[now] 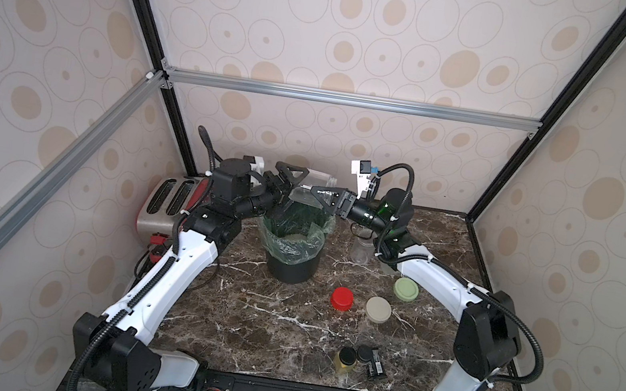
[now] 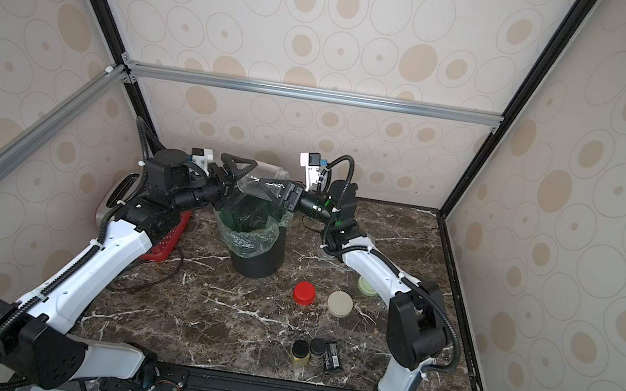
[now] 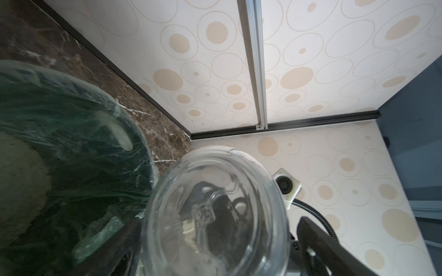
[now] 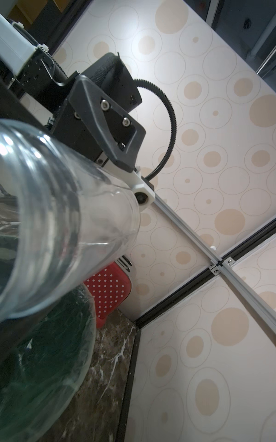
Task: Empty expired oatmeal from jars
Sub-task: Place the jar at the center of the board.
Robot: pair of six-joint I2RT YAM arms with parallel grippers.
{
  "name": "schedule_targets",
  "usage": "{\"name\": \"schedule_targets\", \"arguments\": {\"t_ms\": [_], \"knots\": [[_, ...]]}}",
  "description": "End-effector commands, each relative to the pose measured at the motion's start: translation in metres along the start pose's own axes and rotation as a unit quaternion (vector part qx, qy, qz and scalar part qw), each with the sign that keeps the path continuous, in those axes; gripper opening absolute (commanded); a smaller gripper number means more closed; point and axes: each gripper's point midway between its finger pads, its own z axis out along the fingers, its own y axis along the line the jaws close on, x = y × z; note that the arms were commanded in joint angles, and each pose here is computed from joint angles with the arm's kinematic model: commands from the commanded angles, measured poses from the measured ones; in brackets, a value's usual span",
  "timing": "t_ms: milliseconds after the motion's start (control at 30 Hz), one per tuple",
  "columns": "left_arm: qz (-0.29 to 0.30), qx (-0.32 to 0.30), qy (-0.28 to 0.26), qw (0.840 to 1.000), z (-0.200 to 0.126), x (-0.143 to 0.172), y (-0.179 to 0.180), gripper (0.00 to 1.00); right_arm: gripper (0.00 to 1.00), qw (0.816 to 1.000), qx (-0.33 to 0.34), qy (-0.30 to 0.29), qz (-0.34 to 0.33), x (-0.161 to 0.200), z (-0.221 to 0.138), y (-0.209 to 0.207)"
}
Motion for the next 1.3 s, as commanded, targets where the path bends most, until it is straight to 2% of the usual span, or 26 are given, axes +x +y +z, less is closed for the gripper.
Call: {"name": "schedule_targets", "arguments": {"t_ms": [0, 133, 233, 367, 567, 767, 967, 1100, 1267], "knots": [[0.090, -0.043, -0.024, 0.995, -0.025, -0.004, -0.001, 0.99, 0.27, 0.998, 0.045, 0.009, -0.033, -0.008, -0.023, 0.019], [0.127, -0.079, -0.026, 0.988, -0.033, -0.004, 0.012, 0.99, 0.27, 0.990, 0.124, 0.053, -0.050, 0.010, -0.053, 0.017], [0.159, -0.109, -0.017, 0.981, -0.041, 0.000, 0.020, 0.99, 0.27, 0.974, 0.199, 0.090, -0.066, 0.026, -0.089, 0.018], [0.202, -0.153, -0.010, 0.967, -0.054, 0.005, 0.033, 0.99, 0.27, 0.941, 0.296, 0.146, -0.074, 0.052, -0.140, 0.013], [0.228, -0.218, -0.002, 0.949, -0.077, 0.010, 0.063, 0.99, 0.27, 0.883, 0.411, 0.220, -0.060, 0.090, -0.201, -0.007], [0.235, -0.265, 0.007, 0.935, -0.087, 0.015, 0.092, 0.99, 0.27, 0.835, 0.470, 0.285, -0.034, 0.128, -0.216, -0.048], [0.230, -0.289, 0.014, 0.929, -0.092, 0.022, 0.117, 0.99, 0.27, 0.805, 0.507, 0.306, -0.037, 0.141, -0.212, -0.091], [0.226, -0.294, 0.024, 0.929, -0.090, 0.026, 0.127, 0.99, 0.27, 0.777, 0.539, 0.322, -0.044, 0.149, -0.214, -0.122], [0.222, -0.288, 0.043, 0.930, -0.084, 0.033, 0.134, 0.99, 0.27, 0.766, 0.551, 0.330, -0.032, 0.159, -0.212, -0.154]]}}
